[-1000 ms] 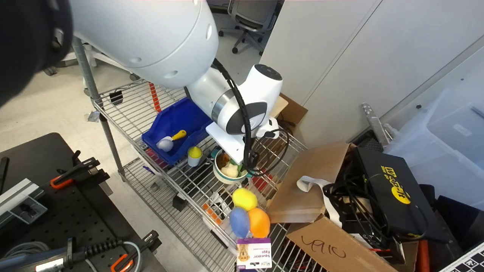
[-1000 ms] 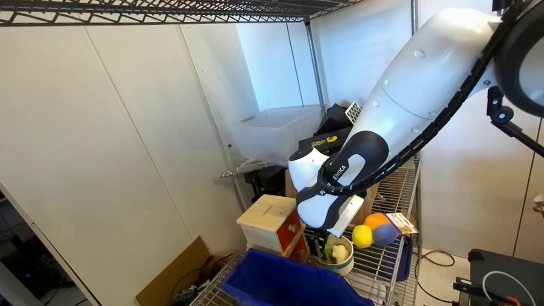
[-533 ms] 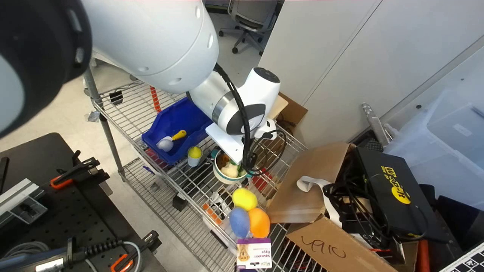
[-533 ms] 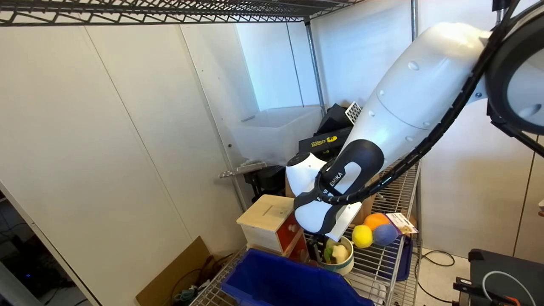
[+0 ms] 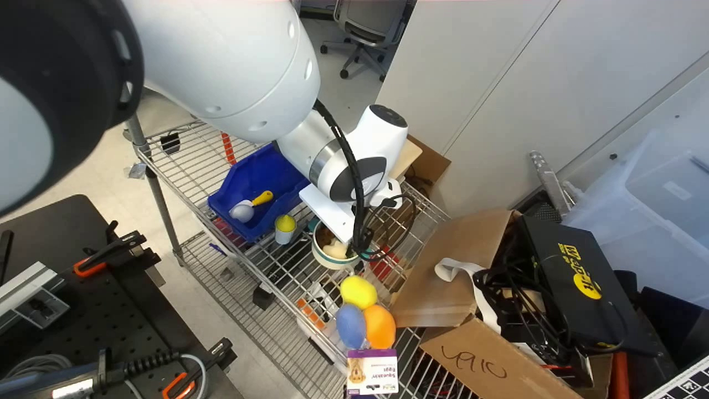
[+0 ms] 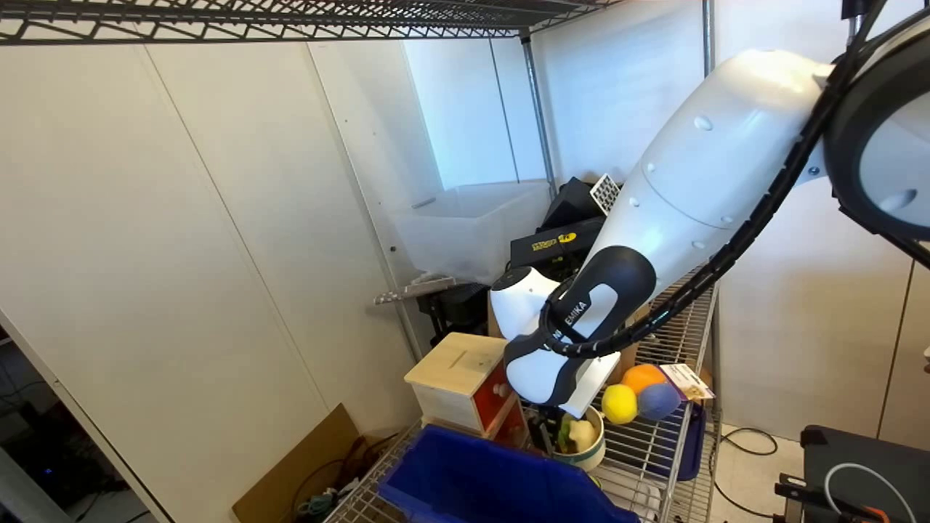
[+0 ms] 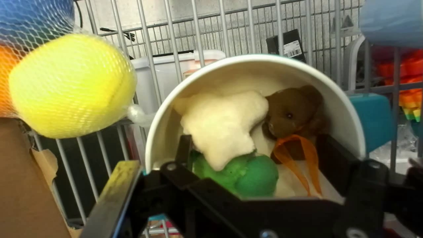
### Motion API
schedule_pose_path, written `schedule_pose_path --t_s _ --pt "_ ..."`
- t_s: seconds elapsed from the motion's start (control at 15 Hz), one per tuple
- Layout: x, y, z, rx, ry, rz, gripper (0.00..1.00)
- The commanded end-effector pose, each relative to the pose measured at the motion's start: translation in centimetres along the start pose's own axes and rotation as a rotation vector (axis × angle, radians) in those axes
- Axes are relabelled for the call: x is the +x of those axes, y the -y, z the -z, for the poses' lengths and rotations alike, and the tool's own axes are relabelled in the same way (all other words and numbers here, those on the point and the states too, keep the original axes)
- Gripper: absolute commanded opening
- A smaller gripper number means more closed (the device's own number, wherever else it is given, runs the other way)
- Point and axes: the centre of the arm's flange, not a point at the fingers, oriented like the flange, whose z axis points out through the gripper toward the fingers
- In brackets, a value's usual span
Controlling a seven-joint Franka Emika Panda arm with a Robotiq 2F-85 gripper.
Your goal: Move the brown toy from the bowl to the blue trailer
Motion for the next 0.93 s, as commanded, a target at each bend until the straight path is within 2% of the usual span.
schedule_pose_path --t_s 0.0,0.53,0.87 --pt "0.67 0.11 -0.32 -0.001 0.024 -0.014 0.63" --pt "0.52 -0.22 -0.30 -0.006 0.032 -0.034 0.00" --pt "0.49 -0.38 0.28 -0.006 0.021 -0.059 0.00"
